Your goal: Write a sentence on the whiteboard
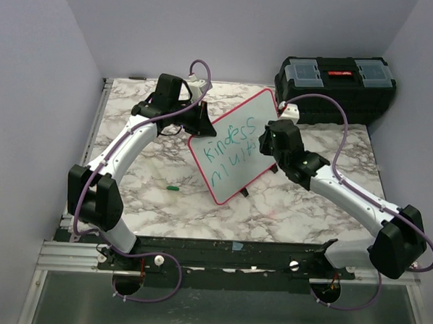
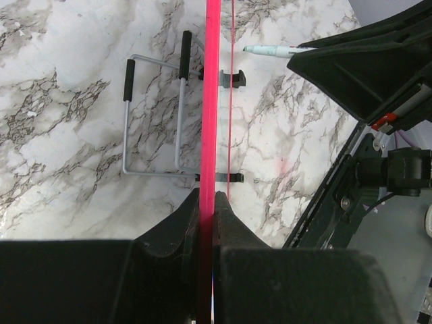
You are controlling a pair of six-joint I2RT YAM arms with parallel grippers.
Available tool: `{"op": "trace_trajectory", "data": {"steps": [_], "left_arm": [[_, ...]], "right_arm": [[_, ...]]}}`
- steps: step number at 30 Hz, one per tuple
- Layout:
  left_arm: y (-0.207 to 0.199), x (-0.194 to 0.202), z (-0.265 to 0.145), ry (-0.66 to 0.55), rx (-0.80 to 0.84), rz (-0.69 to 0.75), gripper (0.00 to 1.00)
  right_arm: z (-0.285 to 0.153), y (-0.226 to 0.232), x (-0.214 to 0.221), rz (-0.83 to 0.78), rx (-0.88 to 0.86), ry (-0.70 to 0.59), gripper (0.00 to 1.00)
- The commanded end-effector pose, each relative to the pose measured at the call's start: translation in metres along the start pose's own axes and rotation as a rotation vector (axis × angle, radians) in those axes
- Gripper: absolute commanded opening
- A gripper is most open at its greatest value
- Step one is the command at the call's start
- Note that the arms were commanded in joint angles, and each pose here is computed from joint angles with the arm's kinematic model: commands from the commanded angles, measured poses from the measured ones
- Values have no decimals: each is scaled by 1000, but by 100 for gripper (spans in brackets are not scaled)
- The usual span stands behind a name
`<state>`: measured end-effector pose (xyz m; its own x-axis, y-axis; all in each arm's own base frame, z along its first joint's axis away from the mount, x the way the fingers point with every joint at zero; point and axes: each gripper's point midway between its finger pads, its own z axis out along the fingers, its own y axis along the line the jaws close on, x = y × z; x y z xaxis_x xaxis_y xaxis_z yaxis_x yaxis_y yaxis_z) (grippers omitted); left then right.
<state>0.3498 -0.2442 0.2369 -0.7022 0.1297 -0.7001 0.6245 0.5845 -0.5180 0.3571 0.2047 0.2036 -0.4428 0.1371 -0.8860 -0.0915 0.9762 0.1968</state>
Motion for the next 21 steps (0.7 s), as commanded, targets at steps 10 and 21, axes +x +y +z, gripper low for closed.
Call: {"op": "trace_trajectory", "data": {"steps": [10, 21], "left_arm": [[10, -7, -8, -38, -74, 85, 0], [11, -8, -8, -37, -76, 84, 0]], "right_arm": [[6, -12, -12, 40, 19, -27, 1], [19, -4, -7, 43, -15, -8, 1]]}}
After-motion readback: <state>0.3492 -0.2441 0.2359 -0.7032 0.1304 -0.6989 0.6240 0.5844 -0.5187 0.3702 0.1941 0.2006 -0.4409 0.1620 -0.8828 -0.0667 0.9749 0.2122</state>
